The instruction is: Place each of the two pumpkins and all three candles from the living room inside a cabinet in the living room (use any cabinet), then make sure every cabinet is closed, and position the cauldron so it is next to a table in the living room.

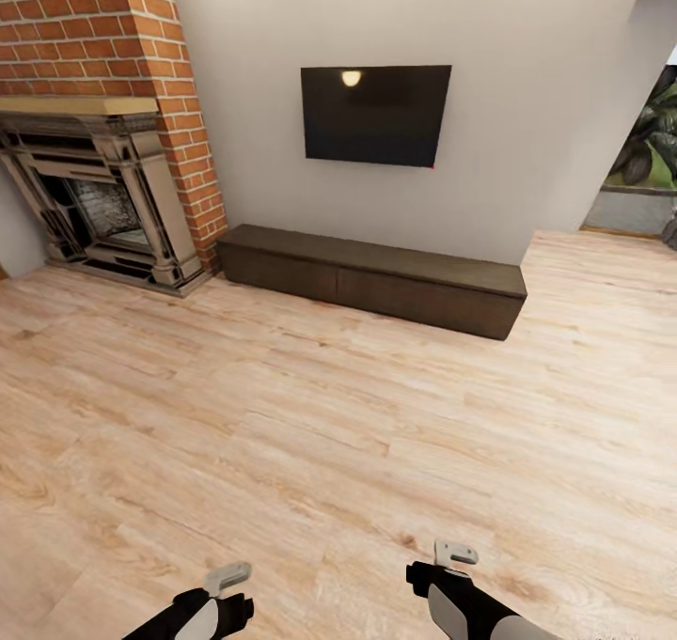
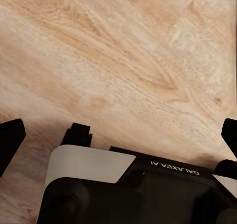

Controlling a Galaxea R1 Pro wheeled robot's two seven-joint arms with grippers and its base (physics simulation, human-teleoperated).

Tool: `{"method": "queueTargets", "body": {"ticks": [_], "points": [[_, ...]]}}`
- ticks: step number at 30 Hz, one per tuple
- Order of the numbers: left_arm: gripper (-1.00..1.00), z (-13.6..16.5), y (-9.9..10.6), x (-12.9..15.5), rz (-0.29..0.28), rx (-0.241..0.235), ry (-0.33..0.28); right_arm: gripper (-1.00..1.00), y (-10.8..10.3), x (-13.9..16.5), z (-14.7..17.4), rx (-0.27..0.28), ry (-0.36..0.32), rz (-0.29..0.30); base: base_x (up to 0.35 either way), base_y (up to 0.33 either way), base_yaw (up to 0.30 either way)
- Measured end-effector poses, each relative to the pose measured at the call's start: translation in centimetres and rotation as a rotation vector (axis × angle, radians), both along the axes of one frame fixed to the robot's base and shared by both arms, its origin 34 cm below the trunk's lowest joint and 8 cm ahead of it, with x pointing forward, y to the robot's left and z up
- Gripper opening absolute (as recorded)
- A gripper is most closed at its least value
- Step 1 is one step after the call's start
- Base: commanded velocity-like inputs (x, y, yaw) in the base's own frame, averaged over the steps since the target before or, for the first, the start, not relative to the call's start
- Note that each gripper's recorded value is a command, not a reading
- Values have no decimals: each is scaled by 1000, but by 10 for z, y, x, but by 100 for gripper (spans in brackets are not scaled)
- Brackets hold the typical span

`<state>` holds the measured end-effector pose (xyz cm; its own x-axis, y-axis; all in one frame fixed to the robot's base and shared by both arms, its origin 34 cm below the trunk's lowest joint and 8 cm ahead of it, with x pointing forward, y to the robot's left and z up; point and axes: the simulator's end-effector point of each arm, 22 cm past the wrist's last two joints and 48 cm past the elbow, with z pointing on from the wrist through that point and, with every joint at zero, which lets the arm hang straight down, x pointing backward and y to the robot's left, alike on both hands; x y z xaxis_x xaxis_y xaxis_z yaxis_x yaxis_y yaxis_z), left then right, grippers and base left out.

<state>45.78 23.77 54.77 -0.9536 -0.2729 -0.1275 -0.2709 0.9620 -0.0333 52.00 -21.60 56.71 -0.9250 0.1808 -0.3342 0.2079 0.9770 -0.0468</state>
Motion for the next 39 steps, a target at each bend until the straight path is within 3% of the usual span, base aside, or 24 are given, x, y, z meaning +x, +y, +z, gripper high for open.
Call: {"method": "queueTargets", "body": {"ticks": [23, 39], "points": [[100, 0, 1, 0, 0, 1, -1, 100, 0, 0, 0, 0, 0, 0, 222, 9, -282], [100, 1, 5, 2, 2, 6, -5, 100, 3, 2, 2, -1, -8, 5, 131, 24, -271]]}}
